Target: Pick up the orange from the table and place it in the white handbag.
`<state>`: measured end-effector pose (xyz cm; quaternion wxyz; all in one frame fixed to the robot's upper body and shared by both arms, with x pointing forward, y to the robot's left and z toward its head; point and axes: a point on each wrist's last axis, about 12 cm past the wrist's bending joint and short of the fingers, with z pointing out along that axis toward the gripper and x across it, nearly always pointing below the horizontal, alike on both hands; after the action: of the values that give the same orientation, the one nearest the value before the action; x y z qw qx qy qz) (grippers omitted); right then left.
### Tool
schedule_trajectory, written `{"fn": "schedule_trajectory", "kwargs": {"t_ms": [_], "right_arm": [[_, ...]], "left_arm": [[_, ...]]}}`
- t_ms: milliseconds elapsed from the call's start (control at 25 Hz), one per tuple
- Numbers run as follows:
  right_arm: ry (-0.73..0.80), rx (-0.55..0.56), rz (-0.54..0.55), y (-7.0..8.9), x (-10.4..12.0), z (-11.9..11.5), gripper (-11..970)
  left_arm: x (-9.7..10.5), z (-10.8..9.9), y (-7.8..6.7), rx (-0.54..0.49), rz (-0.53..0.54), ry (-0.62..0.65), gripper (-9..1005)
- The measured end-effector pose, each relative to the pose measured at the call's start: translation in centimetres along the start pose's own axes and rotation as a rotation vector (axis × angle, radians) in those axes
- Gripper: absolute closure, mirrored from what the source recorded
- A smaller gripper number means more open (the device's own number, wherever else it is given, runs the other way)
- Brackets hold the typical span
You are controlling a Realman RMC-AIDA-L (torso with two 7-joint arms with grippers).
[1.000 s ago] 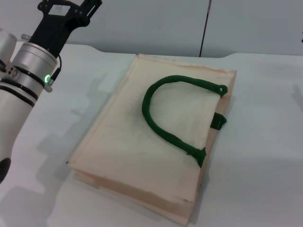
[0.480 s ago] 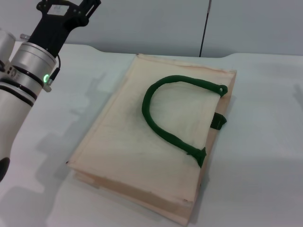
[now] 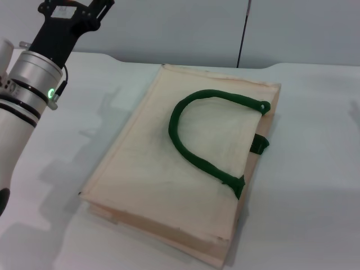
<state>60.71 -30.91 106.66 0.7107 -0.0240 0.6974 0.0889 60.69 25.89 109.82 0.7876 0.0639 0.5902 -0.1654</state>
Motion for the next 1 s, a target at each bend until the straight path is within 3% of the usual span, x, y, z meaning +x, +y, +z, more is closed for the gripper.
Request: {"fn": "schedule_trajectory", "kwargs": {"t_ms": [1000], "right_arm": [[-0.004, 0.016, 0.019, -0.07, 0.05, -0.05, 67]], "left_arm": [[0.10, 0.01, 0.11, -0.008, -0.002, 0.010, 135]]}}
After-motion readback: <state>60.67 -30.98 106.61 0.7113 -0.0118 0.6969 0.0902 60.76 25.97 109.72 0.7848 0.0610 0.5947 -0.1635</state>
